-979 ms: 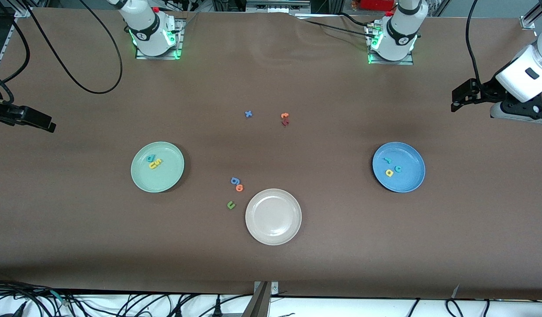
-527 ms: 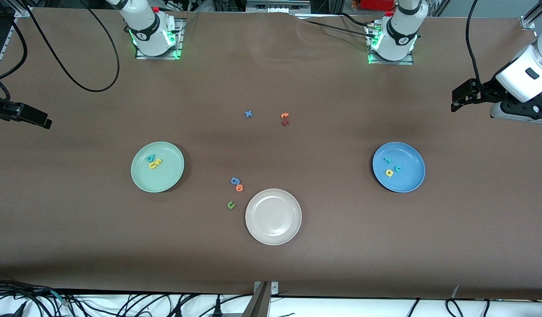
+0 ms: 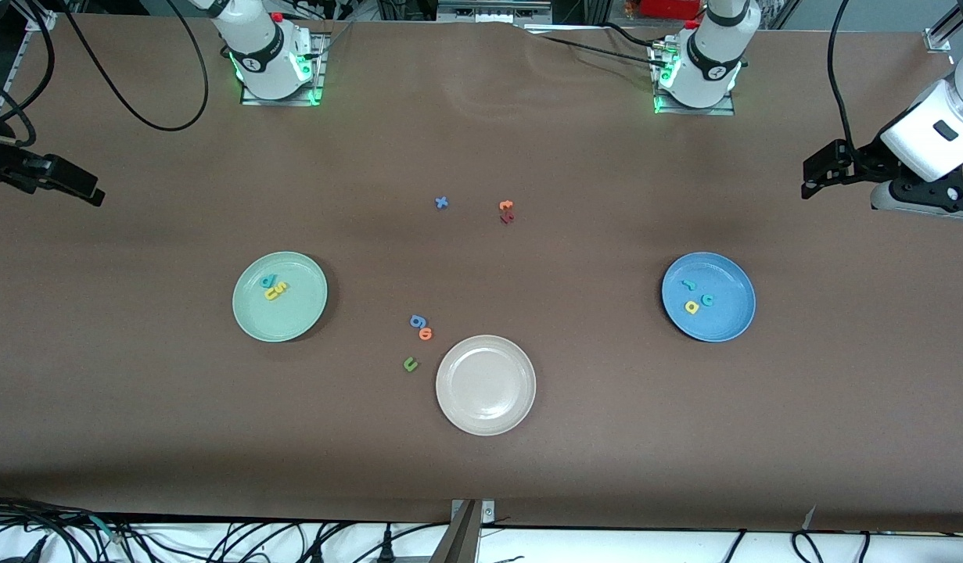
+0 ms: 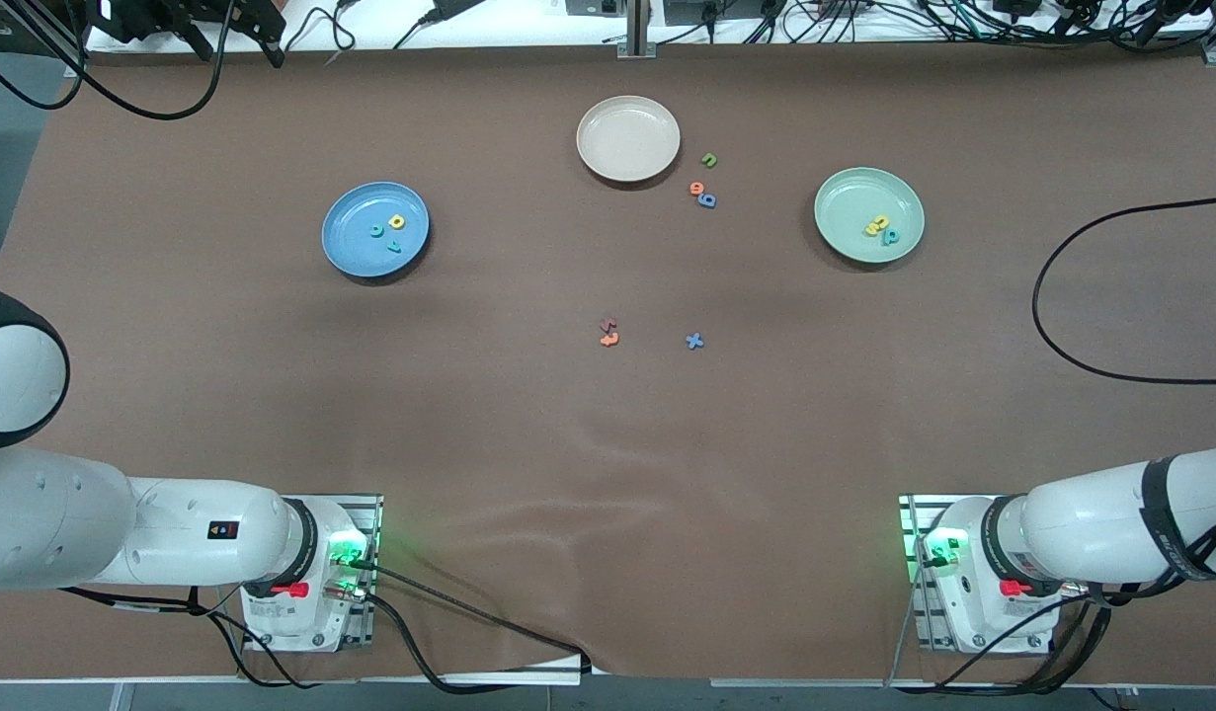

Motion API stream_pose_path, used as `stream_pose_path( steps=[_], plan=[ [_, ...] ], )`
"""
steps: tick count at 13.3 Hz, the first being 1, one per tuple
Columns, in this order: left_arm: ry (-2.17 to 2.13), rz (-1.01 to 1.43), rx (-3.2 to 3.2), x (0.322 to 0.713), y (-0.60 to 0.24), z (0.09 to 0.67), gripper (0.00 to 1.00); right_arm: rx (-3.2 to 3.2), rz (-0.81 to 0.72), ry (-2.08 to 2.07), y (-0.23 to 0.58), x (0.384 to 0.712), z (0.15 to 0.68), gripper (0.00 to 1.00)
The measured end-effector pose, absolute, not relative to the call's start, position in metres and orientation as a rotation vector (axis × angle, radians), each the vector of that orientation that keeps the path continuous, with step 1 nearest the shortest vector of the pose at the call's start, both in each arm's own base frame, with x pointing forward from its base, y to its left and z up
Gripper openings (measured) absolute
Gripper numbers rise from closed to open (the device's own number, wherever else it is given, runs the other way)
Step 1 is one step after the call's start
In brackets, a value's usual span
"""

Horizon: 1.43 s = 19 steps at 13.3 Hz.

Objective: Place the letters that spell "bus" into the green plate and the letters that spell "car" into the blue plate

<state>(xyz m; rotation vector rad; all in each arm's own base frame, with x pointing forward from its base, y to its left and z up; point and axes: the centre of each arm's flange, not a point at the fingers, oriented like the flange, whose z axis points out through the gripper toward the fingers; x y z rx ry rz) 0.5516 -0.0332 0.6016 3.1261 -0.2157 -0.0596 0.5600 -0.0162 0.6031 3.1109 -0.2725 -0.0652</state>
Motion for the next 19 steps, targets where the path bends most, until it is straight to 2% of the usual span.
stream_pose_path(
  steps=[6, 19],
  plan=[
    [-0.216, -0.06, 3.126, 0.552, -0.033, 0.602, 1.0, 3.115, -0.005, -0.27, -0.02, 0.564, 0.6, 1.0],
    [-0.216, -0.06, 3.126, 0.552, -0.033, 0.602, 1.0, 3.121, 0.014, -0.217, -0.02, 0.569, 0.595, 1.0]
  ],
)
